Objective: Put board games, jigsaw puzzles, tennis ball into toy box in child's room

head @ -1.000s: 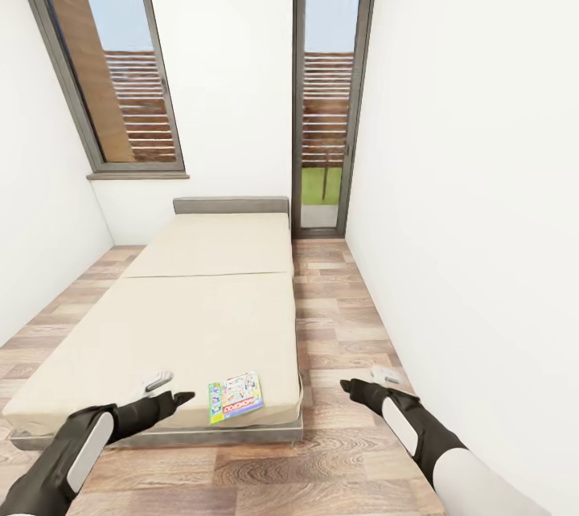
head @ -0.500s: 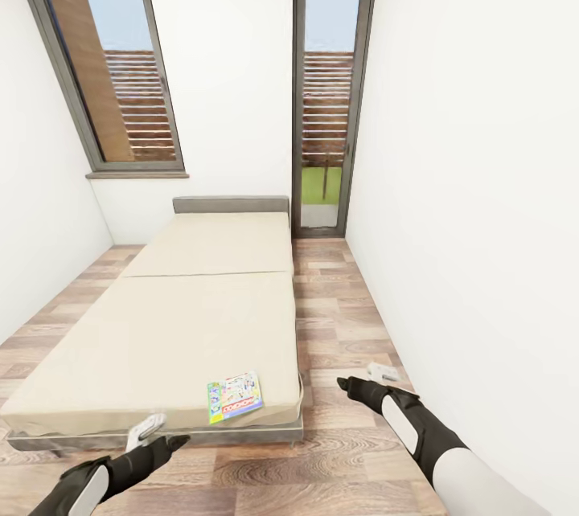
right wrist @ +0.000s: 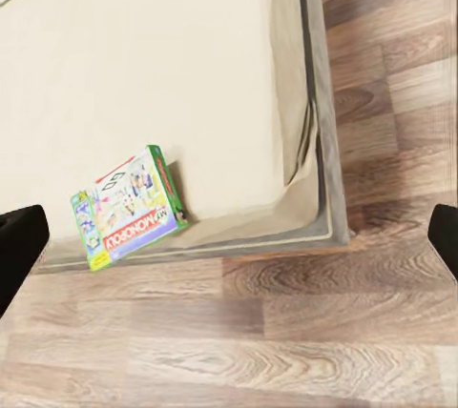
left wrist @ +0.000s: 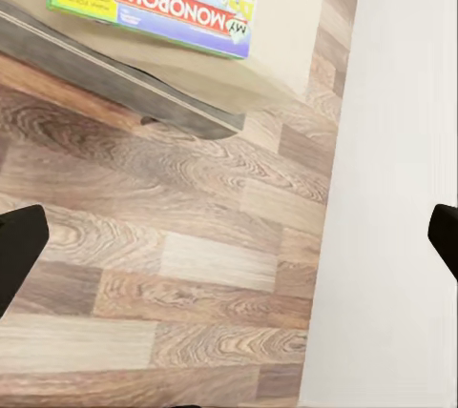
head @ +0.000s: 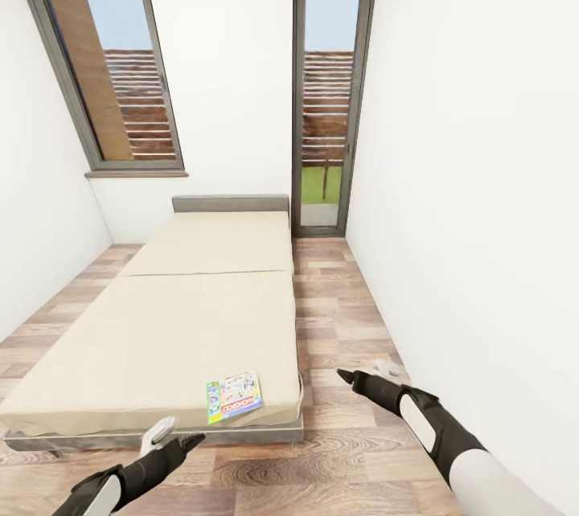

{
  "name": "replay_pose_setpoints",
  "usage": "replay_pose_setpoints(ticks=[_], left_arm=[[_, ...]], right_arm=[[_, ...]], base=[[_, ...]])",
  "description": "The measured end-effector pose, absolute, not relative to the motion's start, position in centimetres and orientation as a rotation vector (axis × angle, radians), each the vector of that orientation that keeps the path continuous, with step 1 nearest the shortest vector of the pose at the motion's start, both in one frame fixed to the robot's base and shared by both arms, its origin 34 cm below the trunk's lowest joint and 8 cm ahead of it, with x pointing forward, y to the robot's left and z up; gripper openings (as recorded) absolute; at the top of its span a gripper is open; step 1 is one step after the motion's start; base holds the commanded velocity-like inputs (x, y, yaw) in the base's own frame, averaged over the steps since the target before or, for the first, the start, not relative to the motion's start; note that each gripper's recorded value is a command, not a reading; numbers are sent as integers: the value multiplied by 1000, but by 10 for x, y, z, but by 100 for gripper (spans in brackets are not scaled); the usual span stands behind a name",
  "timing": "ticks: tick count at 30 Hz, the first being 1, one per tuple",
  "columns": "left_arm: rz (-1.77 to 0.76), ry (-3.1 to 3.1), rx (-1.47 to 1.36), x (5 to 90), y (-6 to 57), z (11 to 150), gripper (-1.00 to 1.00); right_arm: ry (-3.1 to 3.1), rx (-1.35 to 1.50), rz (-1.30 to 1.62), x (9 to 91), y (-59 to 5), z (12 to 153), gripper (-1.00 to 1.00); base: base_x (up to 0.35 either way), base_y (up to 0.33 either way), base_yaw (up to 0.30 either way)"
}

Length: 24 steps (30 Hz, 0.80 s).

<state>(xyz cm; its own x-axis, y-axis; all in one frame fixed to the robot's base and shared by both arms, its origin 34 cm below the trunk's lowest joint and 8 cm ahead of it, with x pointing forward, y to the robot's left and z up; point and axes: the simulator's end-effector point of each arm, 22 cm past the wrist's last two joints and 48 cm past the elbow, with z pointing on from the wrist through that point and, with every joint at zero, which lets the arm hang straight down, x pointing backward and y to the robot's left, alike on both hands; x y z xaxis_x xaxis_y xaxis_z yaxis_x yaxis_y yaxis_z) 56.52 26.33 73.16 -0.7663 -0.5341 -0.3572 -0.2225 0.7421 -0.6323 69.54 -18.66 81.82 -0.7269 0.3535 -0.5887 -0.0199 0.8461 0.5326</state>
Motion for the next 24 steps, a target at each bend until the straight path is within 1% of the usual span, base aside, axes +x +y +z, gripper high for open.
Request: replay_pose_setpoints(ticks=[5,10,17,21,24], left_arm=[[-874,2336,-601,580,249,743,100],[-952,2310,-596,583,239,748,100],[-1010,2277,-580,587,237,750,100],[-1055,2246,-579,590,236,753,100],[-1065,2241,-579,591,234,751,100]], right_arm=[[2259,320,667,703,-212,818,100],[2250,339,669,706,-215,814,100],[2244,340,702,707,-207,808,100],[2201,275,773,711,-190,819,100],[2170,230,759,722,-186,832,100]], base=[[0,0,0],[0,0,0],[0,0,0],[0,0,0],[0,0,0]])
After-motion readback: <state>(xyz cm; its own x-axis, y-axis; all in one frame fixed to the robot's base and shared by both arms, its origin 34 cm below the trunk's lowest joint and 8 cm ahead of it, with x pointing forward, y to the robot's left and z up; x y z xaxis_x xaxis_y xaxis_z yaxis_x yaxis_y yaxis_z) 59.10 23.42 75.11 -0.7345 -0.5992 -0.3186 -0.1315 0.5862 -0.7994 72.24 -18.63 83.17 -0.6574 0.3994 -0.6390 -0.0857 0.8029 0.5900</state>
